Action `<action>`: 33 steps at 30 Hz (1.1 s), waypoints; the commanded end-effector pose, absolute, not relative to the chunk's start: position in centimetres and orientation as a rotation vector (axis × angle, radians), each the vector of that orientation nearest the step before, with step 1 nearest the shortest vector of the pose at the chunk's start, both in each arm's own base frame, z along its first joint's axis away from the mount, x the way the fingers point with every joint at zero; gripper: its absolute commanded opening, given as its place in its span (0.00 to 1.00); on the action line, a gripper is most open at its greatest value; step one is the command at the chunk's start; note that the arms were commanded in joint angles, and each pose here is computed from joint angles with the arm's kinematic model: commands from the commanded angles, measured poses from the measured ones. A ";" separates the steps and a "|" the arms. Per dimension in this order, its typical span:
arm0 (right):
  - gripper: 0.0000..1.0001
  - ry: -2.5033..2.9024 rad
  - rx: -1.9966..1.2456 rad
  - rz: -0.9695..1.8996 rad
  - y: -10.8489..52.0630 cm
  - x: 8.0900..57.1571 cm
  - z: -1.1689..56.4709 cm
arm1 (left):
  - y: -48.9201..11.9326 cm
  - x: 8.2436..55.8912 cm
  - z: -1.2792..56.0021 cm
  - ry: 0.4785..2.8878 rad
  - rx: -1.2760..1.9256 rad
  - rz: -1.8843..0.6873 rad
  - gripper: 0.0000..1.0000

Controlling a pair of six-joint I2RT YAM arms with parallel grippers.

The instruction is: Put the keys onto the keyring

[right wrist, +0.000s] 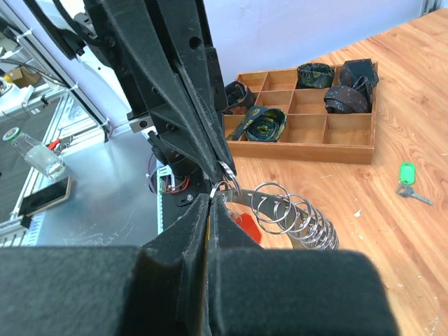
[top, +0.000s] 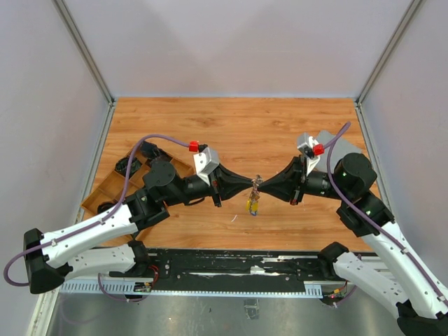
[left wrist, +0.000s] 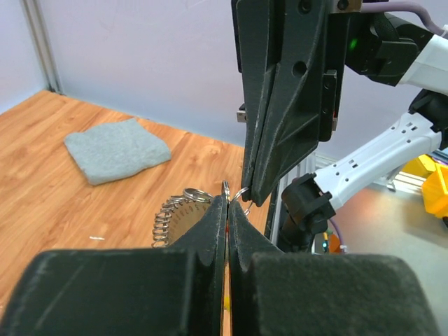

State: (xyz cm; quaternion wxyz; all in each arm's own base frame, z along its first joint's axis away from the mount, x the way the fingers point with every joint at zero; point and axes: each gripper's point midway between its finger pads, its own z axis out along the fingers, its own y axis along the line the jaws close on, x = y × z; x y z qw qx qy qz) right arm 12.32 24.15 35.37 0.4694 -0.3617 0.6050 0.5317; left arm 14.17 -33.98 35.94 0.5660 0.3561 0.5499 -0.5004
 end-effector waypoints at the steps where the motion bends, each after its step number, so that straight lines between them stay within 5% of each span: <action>1: 0.01 1.346 -1.017 1.270 23.9 11.0 35.9 | -33.6 14.3 38.1 1.232 0.766 -1.213 0.01; 11: 0.01 1.313 -1.123 1.221 23.7 10.6 34.7 | -33.6 14.1 38.4 1.223 0.761 -1.232 0.00; 15: 0.25 1.298 -1.161 1.224 23.7 10.2 35.0 | -33.7 13.9 38.4 1.220 0.771 -1.237 0.00; 19: 0.35 1.280 -1.177 1.158 23.1 10.1 36.4 | -33.9 13.7 38.2 1.215 0.801 -1.236 0.01; 33: 0.37 1.239 -1.183 0.946 22.0 11.7 37.8 | -33.8 12.8 37.5 1.183 0.949 -1.175 0.01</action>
